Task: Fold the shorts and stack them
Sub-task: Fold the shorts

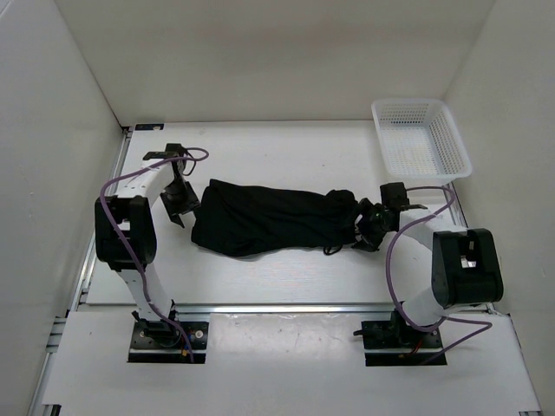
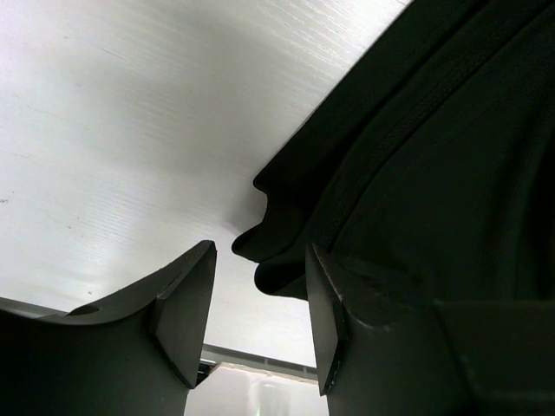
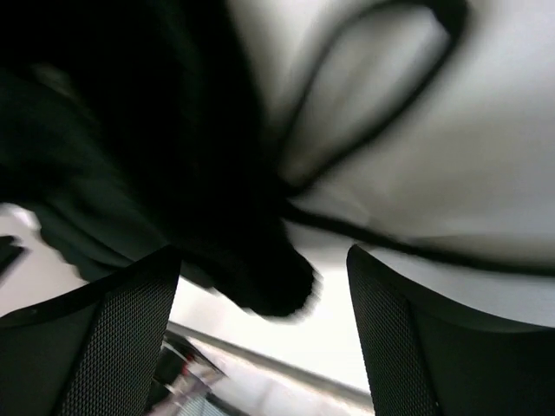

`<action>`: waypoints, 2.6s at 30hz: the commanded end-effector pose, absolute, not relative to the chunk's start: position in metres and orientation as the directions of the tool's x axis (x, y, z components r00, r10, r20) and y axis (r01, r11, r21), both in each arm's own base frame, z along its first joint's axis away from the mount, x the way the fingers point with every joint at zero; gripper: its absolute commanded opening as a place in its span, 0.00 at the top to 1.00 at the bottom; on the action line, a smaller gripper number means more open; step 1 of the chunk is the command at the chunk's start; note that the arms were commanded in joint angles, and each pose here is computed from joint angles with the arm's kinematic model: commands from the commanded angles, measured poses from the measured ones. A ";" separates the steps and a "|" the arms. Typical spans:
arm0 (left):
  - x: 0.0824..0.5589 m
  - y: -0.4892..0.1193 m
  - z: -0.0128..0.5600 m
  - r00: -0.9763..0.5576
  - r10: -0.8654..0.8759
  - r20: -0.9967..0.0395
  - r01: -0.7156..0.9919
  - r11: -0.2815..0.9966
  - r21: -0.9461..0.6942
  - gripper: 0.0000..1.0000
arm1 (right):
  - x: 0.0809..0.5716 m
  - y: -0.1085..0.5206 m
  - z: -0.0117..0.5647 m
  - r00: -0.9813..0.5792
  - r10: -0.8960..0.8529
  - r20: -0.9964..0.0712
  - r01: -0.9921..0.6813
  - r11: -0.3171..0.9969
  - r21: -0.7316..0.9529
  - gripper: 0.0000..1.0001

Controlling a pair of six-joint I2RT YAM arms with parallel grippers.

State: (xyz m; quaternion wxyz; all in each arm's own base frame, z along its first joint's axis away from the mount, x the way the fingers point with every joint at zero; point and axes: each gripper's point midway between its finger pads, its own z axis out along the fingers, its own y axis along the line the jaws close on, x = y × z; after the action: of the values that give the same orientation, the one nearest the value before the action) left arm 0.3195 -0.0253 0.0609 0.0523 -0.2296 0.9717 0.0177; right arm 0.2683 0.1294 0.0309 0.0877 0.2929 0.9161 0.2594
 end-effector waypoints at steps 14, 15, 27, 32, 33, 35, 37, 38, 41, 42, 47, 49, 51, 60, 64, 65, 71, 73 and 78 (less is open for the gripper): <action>0.345 -0.030 0.036 -0.872 -0.479 -0.101 -0.472 0.877 -0.090 0.43 | 0.364 0.117 0.051 -0.748 0.606 -0.271 0.398 0.736 0.548 1.00; 0.346 -0.031 0.033 -0.873 -0.479 -0.093 -0.471 0.877 -0.096 0.45 | 0.364 0.114 0.052 -0.749 0.600 -0.281 0.397 0.746 0.534 1.00; 0.339 -0.070 0.008 -0.886 -0.463 -0.019 -0.457 0.879 -0.134 0.90 | 0.380 0.103 0.119 -0.799 0.383 -0.463 0.200 0.896 0.396 1.00; 0.337 -0.081 0.003 -0.887 -0.462 -0.005 -0.456 0.877 -0.150 0.90 | 0.380 0.131 0.160 -0.814 0.243 -0.527 0.085 0.948 0.306 1.00; 0.336 -0.084 0.000 -0.891 -0.453 0.004 -0.449 0.882 -0.144 0.90 | 0.378 0.145 0.163 -0.823 0.198 -0.533 0.046 0.958 0.284 1.00; 0.338 -0.089 0.002 -0.896 -0.444 0.002 -0.439 0.884 -0.158 0.90 | 0.380 0.161 0.183 -0.817 0.165 -0.553 0.012 0.963 0.269 1.00; 0.337 -0.091 0.003 -0.896 -0.443 0.008 -0.438 0.883 -0.167 0.90 | 0.378 0.185 0.196 -0.818 0.117 -0.564 -0.027 0.970 0.241 1.00; 0.339 -0.093 0.003 -0.897 -0.442 0.007 -0.436 0.882 -0.181 0.90 | 0.377 0.195 0.199 -0.819 0.110 -0.563 -0.032 0.971 0.236 1.00; 0.342 -0.094 0.002 -0.897 -0.442 0.006 -0.436 0.882 -0.181 0.90 | 0.374 0.237 0.210 -0.817 0.046 -0.576 -0.089 0.975 0.203 1.00; 0.342 -0.094 0.002 -0.897 -0.442 0.007 -0.436 0.882 -0.181 0.90 | 0.369 0.260 0.200 -0.828 -0.007 -0.561 -0.130 0.975 0.179 1.00; 0.342 -0.094 0.002 -0.897 -0.442 0.007 -0.436 0.882 -0.181 0.90 | 0.360 0.334 0.195 -0.820 -0.116 -0.561 -0.216 0.970 0.115 1.00; 0.341 -0.095 0.002 -0.897 -0.442 0.012 -0.436 0.880 -0.188 0.90 | 0.360 0.349 0.192 -0.817 -0.126 -0.563 -0.224 0.969 0.108 1.00; 0.341 -0.095 0.002 -0.897 -0.442 0.012 -0.436 0.880 -0.188 0.90 | 0.362 0.369 0.186 -0.816 -0.119 -0.566 -0.228 0.965 0.126 1.00; 0.342 -0.100 0.000 -0.894 -0.447 0.036 -0.444 0.872 -0.205 0.90 | 0.356 0.446 0.151 -0.847 -0.102 -0.521 -0.287 0.913 0.289 1.00; 0.341 -0.090 0.015 -0.882 -0.471 0.022 -0.464 0.859 -0.215 0.87 | 0.344 0.505 0.169 -0.850 -0.114 -0.514 -0.417 0.742 0.525 0.50; 0.341 -0.083 0.020 -0.873 -0.488 0.015 -0.480 0.852 -0.209 0.84 | 0.331 0.514 0.175 -0.854 -0.160 -0.495 -0.459 0.680 0.572 0.41; 0.340 -0.018 0.066 -0.802 -0.594 -0.057 -0.571 0.792 -0.216 0.77 | 0.284 0.505 0.222 -0.766 -0.292 -0.572 -0.635 0.477 0.607 0.14; 0.340 -0.009 0.081 -0.795 -0.601 -0.080 -0.575 0.789 -0.215 0.77 | 0.275 0.487 0.245 -0.727 -0.292 -0.621 -0.676 0.463 0.573 0.16; 0.350 -0.017 0.119 -0.835 -0.516 -0.193 -0.476 0.852 -0.219 0.75 | 0.285 0.403 0.193 -0.820 -0.199 -0.537 -0.517 0.660 0.545 0.48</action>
State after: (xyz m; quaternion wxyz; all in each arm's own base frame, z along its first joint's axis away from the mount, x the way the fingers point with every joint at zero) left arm 0.3443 0.0000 0.0743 0.0664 -0.3209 0.9414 -0.0794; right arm 0.2634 0.4379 0.1754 0.1758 -0.2374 0.8870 0.3550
